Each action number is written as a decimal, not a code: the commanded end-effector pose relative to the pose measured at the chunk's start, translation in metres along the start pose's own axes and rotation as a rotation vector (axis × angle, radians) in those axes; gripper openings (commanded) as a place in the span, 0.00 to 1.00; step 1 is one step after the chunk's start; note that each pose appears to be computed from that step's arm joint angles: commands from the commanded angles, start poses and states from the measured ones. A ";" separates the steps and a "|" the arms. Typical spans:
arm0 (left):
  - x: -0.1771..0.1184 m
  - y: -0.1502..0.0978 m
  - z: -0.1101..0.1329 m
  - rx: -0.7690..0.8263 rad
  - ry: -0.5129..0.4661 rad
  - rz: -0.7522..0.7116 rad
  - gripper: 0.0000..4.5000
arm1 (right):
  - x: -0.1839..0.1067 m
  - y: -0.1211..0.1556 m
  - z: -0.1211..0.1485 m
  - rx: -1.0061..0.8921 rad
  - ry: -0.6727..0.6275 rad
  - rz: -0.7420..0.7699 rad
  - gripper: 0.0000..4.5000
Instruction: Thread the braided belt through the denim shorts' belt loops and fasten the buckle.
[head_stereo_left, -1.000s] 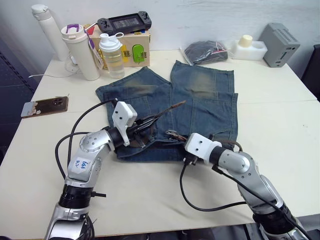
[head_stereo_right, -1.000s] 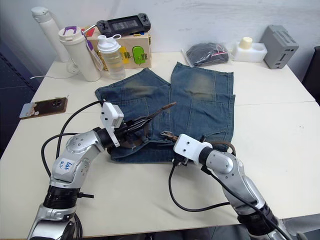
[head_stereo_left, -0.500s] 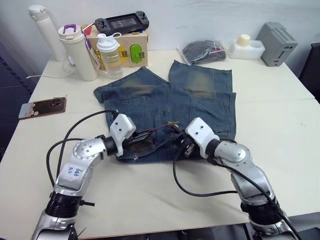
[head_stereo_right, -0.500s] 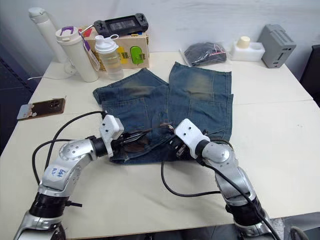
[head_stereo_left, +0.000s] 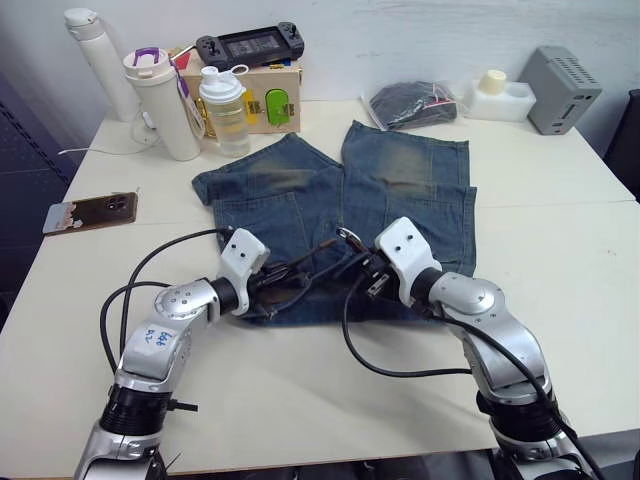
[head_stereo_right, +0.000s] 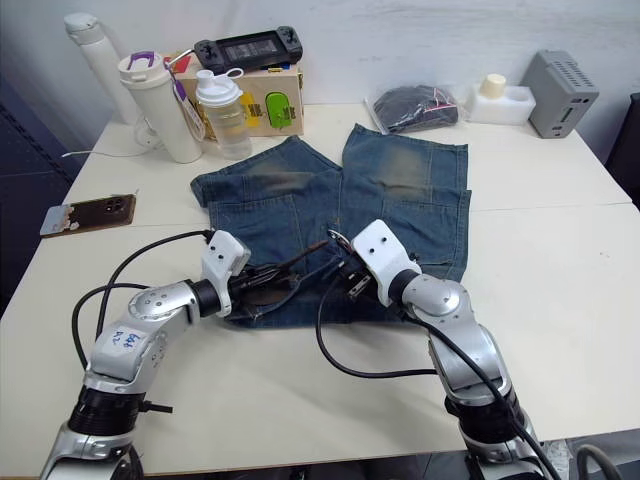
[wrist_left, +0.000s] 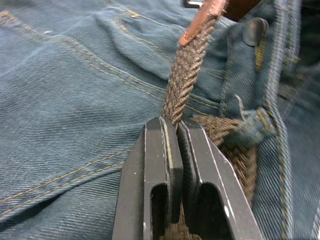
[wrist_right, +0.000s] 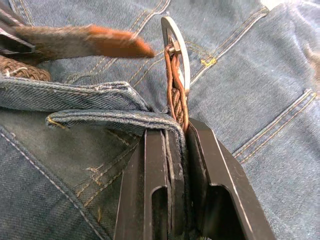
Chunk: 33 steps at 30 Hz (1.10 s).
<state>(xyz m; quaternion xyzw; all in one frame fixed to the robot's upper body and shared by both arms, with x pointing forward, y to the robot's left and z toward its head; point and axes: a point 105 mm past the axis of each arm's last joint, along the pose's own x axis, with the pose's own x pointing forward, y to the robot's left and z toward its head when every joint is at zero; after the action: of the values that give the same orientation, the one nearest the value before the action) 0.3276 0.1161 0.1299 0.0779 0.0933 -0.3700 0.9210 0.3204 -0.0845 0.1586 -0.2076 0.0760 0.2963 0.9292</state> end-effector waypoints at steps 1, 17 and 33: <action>0.000 -0.005 0.007 -0.010 -0.019 -0.005 0.00 | -0.007 -0.005 0.018 -0.027 -0.065 -0.033 0.00; 0.021 -0.019 0.019 -0.021 -0.040 -0.038 0.00 | -0.006 0.010 0.027 -0.081 -0.077 0.024 0.00; 0.047 -0.042 0.038 0.052 -0.108 -0.137 0.00 | -0.007 0.037 0.003 -0.316 0.036 0.214 0.00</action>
<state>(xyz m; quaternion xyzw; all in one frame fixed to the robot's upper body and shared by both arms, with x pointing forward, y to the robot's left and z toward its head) 0.3355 0.0532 0.1371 0.0660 0.0729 -0.4284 0.8982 0.3026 -0.0737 0.1429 -0.3437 0.0951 0.3645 0.8602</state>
